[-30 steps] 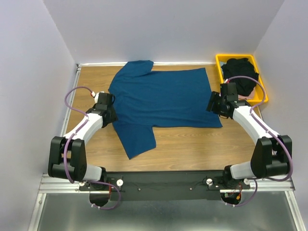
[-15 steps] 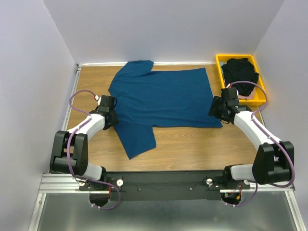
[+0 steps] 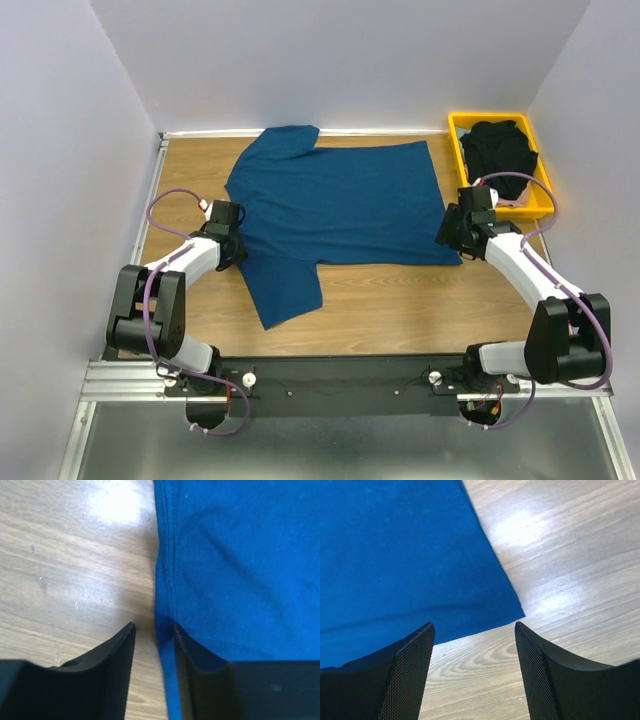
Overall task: Fold and stack the t-shirts
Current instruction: Fold the tshirt
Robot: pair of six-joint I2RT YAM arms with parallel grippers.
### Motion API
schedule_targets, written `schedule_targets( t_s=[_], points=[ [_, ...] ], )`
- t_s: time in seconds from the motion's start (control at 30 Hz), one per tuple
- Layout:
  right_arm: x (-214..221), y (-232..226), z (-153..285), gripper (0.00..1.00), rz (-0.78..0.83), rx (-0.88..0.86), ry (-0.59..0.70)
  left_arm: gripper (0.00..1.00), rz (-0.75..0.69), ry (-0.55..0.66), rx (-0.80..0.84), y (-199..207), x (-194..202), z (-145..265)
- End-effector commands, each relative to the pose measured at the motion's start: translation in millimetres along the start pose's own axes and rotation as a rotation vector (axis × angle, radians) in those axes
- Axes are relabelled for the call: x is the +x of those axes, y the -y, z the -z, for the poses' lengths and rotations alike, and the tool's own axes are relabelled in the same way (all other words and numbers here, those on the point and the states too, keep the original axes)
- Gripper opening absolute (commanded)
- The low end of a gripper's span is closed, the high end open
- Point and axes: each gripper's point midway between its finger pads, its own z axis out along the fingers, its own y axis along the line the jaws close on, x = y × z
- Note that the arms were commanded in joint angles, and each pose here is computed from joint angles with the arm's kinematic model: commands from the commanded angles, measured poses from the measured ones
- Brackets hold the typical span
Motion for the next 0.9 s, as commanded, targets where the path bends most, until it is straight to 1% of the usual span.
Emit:
schedule_targets(
  t_s=[0.0,0.03,0.13,0.23,0.3,0.37,0.47,0.53,0.6,0.7,0.87],
  points=[
    [11.4,19.7,-2.3,0.72,-0.007,0.091,-0.002,0.41,-0.016,-0.051,-0.026,-7.8,21.6,-6.8],
    [13.3,21.4,-3.3,0.72,-0.028,0.096,-0.01,0.36,-0.014,-0.046,-0.03,-8.7,20.7,-5.8],
    [22.0,29.9,-8.5,0.72,-0.062,0.119,-0.046,0.25,-0.012,-0.023,-0.038,-10.7,15.6,-2.2],
    [35.0,42.1,-13.2,0.71,-0.13,0.149,-0.121,0.12,-0.01,-0.014,-0.036,-11.4,13.5,1.4],
    [42.7,50.1,-14.7,0.71,-0.161,0.16,-0.154,0.07,-0.012,-0.017,-0.034,-11.7,16.2,1.8],
    [44.8,61.4,-16.2,0.68,-0.231,0.162,-0.175,0.06,-0.01,-0.02,-0.033,-12.9,19.1,1.0],
    [52.0,62.2,-19.3,0.64,-0.266,0.146,-0.21,0.05,-0.013,-0.017,-0.024,-12.1,19.5,0.9],
    [55.5,60.3,-21.2,0.63,-0.275,0.138,-0.227,0.05,-0.014,-0.016,-0.023,-12.2,19.1,0.8],
    [60.2,56.6,-24.5,0.58,-0.296,0.123,-0.239,0.06,-0.019,-0.012,-0.018,-11.0,18.1,0.7],
    [57.6,48.6,-26.5,0.54,-0.325,0.081,-0.227,0.06,-0.023,-0.008,-0.018,-11.0,17.3,0.5],
    [53.0,43.2,-30.6,0.54,-0.34,0.065,-0.226,0.06,-0.024,0.001,-0.017,-10.7,15.1,1.1]
  ],
)
